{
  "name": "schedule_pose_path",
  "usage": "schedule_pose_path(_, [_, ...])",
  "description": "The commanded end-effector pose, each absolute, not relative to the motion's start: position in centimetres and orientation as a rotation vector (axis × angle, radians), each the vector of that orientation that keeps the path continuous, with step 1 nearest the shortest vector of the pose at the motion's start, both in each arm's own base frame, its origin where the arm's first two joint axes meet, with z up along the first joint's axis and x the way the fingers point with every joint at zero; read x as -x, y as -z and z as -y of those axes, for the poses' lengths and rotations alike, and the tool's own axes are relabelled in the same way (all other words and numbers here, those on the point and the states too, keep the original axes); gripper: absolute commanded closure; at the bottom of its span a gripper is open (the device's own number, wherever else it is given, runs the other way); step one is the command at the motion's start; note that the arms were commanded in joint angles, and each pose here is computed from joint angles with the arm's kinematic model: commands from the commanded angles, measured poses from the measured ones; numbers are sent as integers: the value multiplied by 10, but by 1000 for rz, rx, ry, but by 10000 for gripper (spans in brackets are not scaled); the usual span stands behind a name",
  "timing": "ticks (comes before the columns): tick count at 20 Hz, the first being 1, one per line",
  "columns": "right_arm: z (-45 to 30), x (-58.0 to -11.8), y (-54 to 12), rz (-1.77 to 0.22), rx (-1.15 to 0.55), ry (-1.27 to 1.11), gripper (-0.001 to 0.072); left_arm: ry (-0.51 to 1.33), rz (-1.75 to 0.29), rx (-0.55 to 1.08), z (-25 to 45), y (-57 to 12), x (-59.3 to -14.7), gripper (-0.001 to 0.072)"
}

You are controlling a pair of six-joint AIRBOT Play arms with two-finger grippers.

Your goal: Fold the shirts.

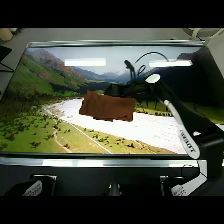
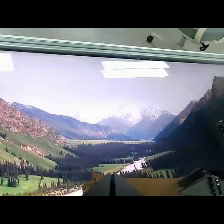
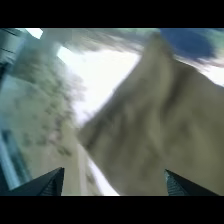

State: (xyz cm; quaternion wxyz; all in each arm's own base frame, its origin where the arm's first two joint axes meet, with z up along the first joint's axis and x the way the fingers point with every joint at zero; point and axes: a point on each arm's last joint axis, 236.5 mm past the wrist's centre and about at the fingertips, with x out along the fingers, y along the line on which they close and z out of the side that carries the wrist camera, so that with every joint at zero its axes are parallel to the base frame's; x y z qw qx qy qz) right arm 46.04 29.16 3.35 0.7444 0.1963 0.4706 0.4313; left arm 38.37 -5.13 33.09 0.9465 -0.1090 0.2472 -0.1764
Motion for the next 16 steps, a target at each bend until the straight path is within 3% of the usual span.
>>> schedule_pose_path(1, [-153, -434, 13, -1341, -203, -683, 40, 334, -535, 210, 45, -318, -385, 682])
schedule_pose_path(4, [-114, -412, 47, -1475, -220, -574, 41, 333, -585, 231, 45, -295, -387, 682])
schedule_pose_path(11, [-202, -418, 95, -1456, -488, -682, 46, 368, -616, 244, 59, -284, -385, 682])
schedule_pose_path(12, [-209, -424, 97, -1435, -519, -675, 139, 380, -617, 241, 64, -284, -384, 682])
schedule_pose_path(13, [-216, -431, 94, -1408, -564, -672, 304, 391, -621, 247, 69, -284, -384, 682])
schedule_pose_path(14, [-220, -438, 90, -1375, -590, -681, 554, 400, -619, 247, 74, -285, -383, 682])
schedule_pose_path(15, [-222, -447, 82, -1332, -611, -696, 695, 410, -615, 244, 78, -286, -383, 682])
schedule_pose_path(16, [-221, -455, 70, -1268, -598, -748, 692, 418, -609, 242, 82, -287, -384, 682])
